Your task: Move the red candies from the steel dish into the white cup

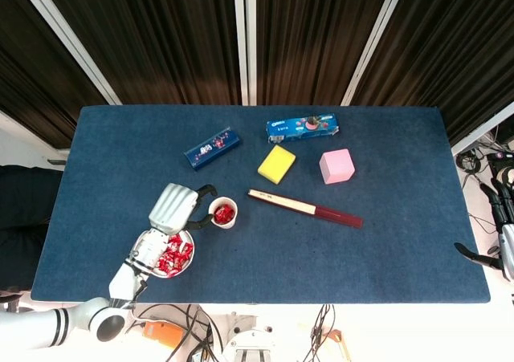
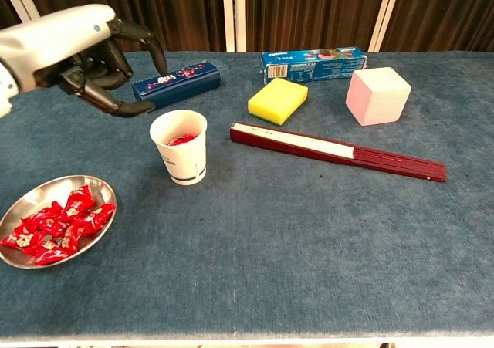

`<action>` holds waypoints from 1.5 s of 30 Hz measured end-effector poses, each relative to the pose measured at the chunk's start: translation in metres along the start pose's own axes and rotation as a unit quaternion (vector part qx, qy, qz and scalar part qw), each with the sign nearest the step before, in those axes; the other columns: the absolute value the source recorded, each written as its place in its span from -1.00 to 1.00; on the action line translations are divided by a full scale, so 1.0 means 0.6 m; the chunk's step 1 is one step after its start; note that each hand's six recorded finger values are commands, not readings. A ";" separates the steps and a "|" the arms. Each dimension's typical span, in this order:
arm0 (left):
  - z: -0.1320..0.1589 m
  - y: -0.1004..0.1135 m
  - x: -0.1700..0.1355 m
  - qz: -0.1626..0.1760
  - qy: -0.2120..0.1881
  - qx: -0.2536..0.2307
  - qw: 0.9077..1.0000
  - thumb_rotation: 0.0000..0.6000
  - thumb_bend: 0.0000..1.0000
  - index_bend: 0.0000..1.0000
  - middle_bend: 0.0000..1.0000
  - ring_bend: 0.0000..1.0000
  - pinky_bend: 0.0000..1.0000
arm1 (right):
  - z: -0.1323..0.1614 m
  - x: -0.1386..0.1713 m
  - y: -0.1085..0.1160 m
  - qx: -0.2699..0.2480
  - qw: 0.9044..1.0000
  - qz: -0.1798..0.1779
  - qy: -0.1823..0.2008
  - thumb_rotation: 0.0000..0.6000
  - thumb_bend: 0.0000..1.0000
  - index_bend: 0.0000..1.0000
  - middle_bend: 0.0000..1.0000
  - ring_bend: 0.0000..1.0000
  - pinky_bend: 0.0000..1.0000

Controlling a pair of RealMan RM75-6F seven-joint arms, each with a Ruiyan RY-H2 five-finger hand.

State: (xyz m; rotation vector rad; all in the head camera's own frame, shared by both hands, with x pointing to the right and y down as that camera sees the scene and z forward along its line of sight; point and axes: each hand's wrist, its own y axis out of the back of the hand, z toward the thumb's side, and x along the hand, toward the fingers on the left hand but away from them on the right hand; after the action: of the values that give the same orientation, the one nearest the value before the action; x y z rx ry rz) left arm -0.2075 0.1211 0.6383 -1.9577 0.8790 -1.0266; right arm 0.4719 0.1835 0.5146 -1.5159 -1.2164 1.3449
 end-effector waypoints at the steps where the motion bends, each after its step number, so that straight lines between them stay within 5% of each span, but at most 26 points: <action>1: -0.007 0.005 -0.010 0.005 0.002 0.001 1.000 1.00 -0.57 -0.23 0.87 0.76 0.65 | 0.001 0.000 0.000 0.000 1.000 0.000 0.001 1.00 -0.76 -1.00 -0.99 -1.00 -1.00; 5: -0.042 0.011 -0.062 0.004 0.017 0.011 1.000 1.00 -0.54 -0.23 0.87 0.76 0.65 | 0.005 -0.001 0.001 0.001 1.000 -0.002 0.005 1.00 -0.76 -1.00 -0.99 -1.00 -1.00; 11: -0.081 -0.031 -0.095 -0.040 0.041 0.041 0.998 1.00 -0.58 -0.20 0.87 0.76 0.65 | 0.010 -0.002 -0.001 0.001 1.000 0.001 0.008 1.00 -0.76 -1.00 -0.99 -1.00 -1.00; 23: -0.112 -0.105 -0.112 -0.106 0.079 0.071 0.989 1.00 -0.58 -0.16 0.87 0.76 0.65 | 0.013 0.002 0.000 0.003 1.000 0.002 0.007 1.00 -0.76 -1.00 -0.99 -1.00 -1.00; 45: -0.127 -0.133 -0.117 -0.139 0.098 0.086 0.982 1.00 -0.50 -0.12 0.86 0.76 0.65 | 0.014 0.004 0.000 0.004 1.000 0.003 0.006 1.00 -0.76 -1.00 -0.99 -1.00 -1.00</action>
State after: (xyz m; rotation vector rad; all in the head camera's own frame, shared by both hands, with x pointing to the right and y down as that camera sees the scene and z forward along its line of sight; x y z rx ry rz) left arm -0.2867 0.1953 0.7109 -1.8885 0.6056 -1.4281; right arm 0.4635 0.1853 0.5130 -1.5218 -1.1992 1.3406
